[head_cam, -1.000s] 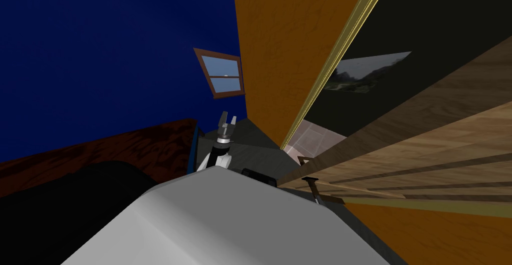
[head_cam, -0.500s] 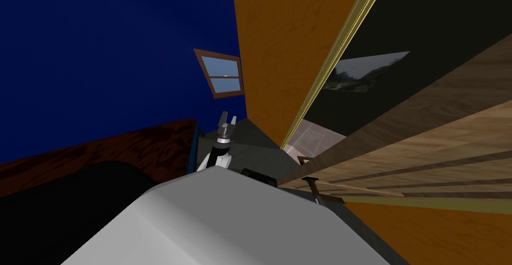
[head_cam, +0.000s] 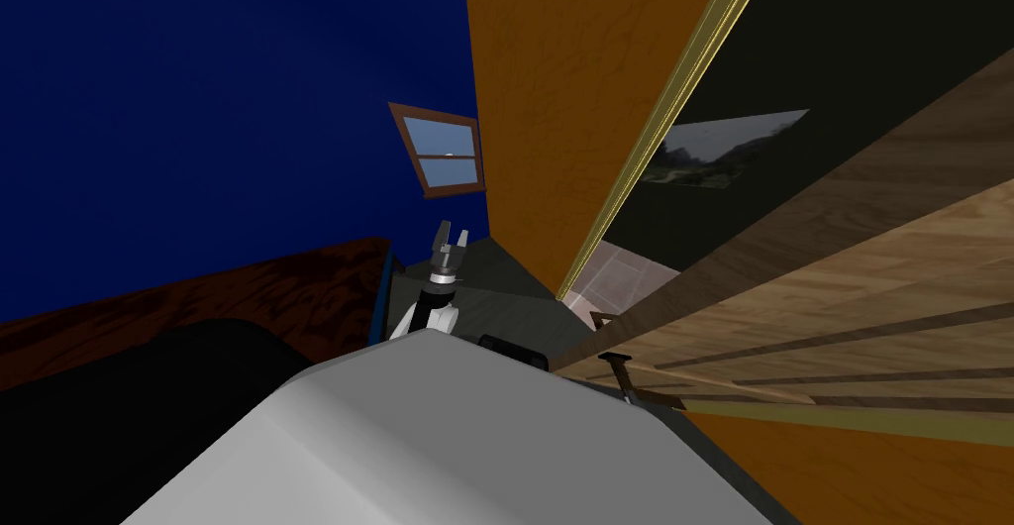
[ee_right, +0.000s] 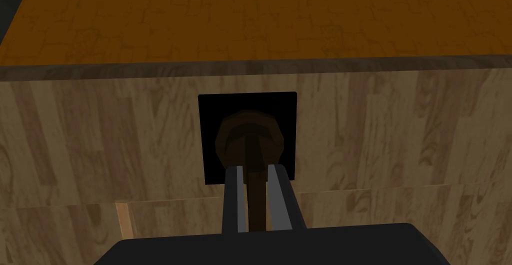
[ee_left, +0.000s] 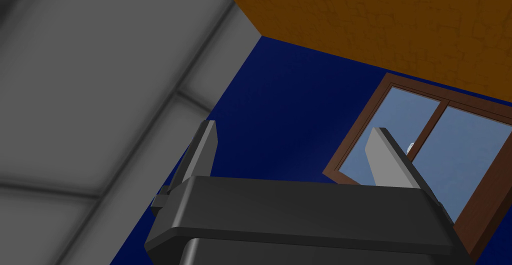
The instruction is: Pull the door open
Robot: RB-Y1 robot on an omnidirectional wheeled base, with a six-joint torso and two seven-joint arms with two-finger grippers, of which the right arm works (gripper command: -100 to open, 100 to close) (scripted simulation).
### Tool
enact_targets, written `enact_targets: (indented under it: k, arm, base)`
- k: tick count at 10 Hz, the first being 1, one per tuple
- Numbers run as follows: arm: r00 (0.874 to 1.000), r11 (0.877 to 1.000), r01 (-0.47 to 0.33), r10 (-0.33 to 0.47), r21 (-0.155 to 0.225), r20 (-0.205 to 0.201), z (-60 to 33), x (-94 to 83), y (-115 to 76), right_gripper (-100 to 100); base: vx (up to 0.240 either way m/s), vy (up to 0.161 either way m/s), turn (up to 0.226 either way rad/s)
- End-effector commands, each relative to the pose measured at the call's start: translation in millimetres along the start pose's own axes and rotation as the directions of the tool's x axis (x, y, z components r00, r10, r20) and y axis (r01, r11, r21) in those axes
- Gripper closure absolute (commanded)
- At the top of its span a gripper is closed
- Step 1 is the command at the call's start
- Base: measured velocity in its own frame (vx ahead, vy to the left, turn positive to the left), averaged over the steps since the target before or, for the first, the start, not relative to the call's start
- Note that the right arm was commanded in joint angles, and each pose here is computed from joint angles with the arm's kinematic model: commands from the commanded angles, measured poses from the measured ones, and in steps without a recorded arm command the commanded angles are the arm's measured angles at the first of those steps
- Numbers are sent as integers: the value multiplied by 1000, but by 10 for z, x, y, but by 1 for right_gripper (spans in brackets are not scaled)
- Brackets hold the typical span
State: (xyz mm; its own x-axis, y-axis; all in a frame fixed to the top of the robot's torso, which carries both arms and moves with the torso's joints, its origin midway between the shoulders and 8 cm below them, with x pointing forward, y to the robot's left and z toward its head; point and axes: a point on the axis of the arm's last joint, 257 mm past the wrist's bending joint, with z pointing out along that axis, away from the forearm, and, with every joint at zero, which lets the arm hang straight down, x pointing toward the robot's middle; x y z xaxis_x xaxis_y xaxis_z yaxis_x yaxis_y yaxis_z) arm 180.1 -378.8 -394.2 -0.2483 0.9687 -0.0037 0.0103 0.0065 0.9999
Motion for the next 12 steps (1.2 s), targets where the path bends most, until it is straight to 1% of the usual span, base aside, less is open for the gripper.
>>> enact_targets:
  k: [1,5,7,8,9,10,12]
  arm:
    - [1000,1000,2,-2,-16,1,30,-11,41,100]
    - [1000,1000,-5,5,-11,26,-22,-34,15,100]
    - [999,1000,-9,9,-3,49,-78,-56,-17,100]
    - [998,1000,-11,11,2,62,-112,-67,-34,100]
    - [995,1000,-5,5,-1,97,-161,-155,-7,-100]
    - [994,1000,-6,6,-3,112,-189,-178,-5,-100]
    - [982,1000,-6,7,-8,187,-329,-283,1,-100]
  base:
    - [197,25,68]
    - [187,74,118]
    - [142,97,202]
    - [106,122,285]
    - [23,54,-131]
    - [-43,0,-294]
    - [-84,-21,-321]
